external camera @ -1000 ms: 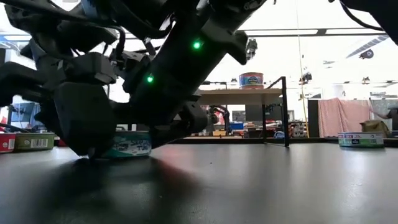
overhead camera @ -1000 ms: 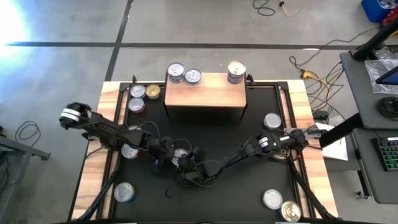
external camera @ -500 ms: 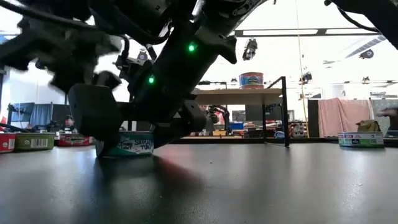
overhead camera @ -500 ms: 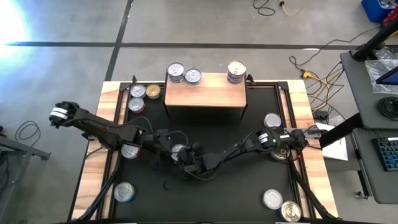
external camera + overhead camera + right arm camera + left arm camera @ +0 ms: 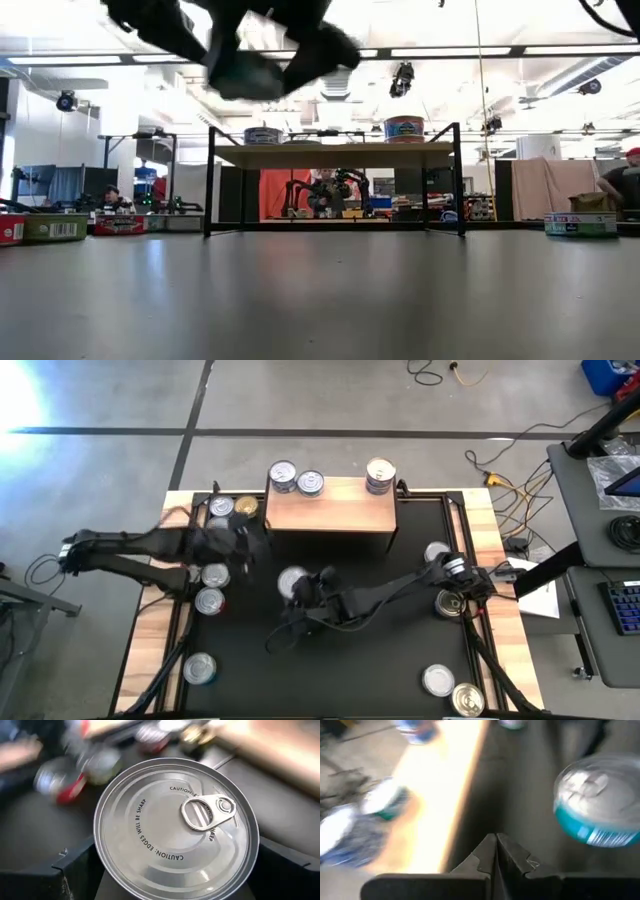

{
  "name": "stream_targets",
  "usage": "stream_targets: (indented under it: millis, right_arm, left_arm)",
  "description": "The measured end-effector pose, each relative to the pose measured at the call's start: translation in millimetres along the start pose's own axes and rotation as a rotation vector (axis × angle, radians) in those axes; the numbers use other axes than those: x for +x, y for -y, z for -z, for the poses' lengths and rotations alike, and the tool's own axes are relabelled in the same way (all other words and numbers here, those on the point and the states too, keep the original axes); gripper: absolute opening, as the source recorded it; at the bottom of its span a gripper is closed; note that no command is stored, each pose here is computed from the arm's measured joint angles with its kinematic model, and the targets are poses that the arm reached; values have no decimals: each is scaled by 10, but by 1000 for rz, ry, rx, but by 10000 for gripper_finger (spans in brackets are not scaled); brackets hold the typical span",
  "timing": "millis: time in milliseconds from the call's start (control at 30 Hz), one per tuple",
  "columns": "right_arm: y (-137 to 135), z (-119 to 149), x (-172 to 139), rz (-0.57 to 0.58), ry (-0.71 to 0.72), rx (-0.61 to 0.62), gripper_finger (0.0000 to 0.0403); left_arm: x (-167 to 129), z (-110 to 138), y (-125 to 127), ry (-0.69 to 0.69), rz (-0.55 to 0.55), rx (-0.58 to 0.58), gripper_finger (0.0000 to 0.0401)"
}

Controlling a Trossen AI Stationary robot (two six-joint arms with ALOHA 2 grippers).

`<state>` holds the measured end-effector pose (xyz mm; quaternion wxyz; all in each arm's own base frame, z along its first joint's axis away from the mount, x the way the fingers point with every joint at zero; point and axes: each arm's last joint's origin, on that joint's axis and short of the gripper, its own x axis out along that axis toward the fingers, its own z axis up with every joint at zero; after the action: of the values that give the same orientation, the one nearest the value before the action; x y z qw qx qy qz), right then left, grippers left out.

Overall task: Stack canned seafood by type on shelf
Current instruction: Stack the green-blue tuna can on the shelf

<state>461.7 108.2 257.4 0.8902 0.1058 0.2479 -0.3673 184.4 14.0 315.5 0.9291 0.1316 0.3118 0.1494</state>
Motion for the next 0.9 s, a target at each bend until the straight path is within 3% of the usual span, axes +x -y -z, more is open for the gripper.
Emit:
stream_targets:
  millis: [67,200,433,633,900]
  right_arm:
    - [127,-204,-92,48,62,92,379]
    - [366,-568,-55,118,148,222,379]
    - [748,-1047,279,167,152,254,378]
    - [1143,-1166,554,273,100,256,378]
    - [1525,-1284,772,320,14,173,378]
  left_arm:
    - [-30,35,-133,3,-22,-46,1]
    - [-98,63,-292,62,55,-158,1]
    - [-231,79,-320,124,160,-241,1]
    - [-315,91,-317,152,210,-289,1]
    - [-234,63,-345,134,113,-381,1]
